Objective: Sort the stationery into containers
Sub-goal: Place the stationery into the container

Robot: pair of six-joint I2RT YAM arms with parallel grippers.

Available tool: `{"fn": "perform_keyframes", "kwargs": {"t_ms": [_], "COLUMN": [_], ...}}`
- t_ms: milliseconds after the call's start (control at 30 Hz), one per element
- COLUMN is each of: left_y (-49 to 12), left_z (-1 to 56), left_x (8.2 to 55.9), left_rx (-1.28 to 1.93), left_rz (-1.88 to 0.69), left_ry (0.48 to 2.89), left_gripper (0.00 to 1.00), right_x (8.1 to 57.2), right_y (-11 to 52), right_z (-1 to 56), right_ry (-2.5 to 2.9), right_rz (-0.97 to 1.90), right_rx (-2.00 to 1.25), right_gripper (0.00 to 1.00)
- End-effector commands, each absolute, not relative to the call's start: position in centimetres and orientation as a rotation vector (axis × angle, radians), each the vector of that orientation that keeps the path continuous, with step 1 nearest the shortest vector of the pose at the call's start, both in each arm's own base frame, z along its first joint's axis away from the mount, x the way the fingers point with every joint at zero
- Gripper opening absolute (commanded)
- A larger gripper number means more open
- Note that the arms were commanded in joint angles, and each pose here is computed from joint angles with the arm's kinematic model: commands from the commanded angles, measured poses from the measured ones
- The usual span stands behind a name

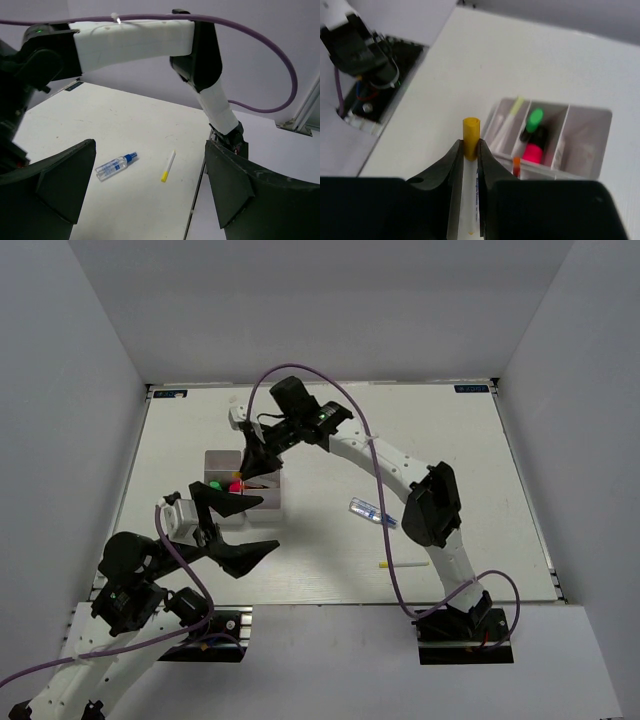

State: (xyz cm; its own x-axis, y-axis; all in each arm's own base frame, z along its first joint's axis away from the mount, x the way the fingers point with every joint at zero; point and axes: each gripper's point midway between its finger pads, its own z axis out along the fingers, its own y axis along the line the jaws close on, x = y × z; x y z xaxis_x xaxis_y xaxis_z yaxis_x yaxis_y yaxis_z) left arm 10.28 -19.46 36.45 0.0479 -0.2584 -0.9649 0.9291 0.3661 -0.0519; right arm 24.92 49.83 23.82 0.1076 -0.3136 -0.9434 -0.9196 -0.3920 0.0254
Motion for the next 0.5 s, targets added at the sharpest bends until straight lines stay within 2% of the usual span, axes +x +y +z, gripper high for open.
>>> {"fn": "perform_keyframes", "kwargs": {"t_ms": [0, 267, 467], "left_y": [-19.7, -20.0, -19.9], "left_z": [36.5, 36.1, 36.1], "left_x": [9.9, 9.8, 10.0], "left_rx": [0.779, 0.803, 0.797], "left_rz": [-1.054, -1.066, -1.058], "left_ry": [1.14, 1.143, 1.146], "left_gripper": [1.0, 1.0, 1.0], "right_x": [23.1, 21.7, 21.8], "right_y": [52.1, 56.1, 57.7], "right_z": [29.2, 29.4, 28.1], "right_ry": [1.072, 1.003, 0.931], "right_rz": [1.474, 1.753, 1.791], "right_rx": [-1.705, -1.633, -1.626], "right_gripper": [0.04, 0.03, 0.04]}}
